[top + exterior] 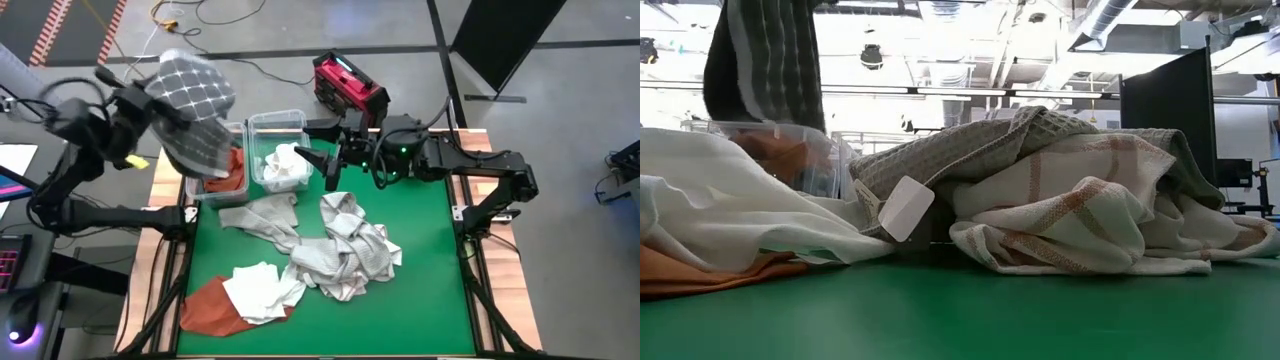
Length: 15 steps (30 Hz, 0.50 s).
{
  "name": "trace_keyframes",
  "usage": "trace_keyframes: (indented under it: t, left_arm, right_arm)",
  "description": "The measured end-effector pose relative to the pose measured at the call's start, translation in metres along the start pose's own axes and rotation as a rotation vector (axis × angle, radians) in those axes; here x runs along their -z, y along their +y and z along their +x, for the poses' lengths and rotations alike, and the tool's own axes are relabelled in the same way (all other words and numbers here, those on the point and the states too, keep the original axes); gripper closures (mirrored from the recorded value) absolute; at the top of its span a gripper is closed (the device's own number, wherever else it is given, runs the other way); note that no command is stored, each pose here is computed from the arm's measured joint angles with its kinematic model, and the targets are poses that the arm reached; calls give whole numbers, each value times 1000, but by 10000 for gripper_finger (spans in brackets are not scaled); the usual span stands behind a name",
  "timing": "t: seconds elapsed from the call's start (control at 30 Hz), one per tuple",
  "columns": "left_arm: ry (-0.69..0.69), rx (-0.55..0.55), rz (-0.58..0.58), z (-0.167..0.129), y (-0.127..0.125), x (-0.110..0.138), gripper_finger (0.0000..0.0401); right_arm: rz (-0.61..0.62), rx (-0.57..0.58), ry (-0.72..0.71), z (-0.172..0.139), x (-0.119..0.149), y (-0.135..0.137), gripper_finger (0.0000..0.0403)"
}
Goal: Sort towels by color in basket
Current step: Put the gray patterned towel into the left transparent bin
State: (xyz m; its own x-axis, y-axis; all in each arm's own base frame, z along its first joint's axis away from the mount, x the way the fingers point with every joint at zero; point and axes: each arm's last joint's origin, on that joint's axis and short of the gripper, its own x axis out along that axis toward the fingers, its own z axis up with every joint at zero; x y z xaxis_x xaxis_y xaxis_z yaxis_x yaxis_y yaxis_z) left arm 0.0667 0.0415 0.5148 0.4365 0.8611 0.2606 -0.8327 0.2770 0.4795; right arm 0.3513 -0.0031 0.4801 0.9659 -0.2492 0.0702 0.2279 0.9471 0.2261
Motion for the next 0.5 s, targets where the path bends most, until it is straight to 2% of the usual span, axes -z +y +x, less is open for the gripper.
trace_keyframes:
  t: [0.13, 0.27, 0.5]
  left_arm:
    - [77, -5, -173, -6, -7, 25, 401]
    - [93, 43, -364, -12, -23, 51, 401]
    - [225, 186, -555, -2, -76, 101, 401]
  right_arm:
    - [-6, -4, 27, -1, 3, 2, 108]
    - [-8, -3, 32, -1, 4, 3, 108]
    - [-5, -5, 31, -1, 4, 3, 108]
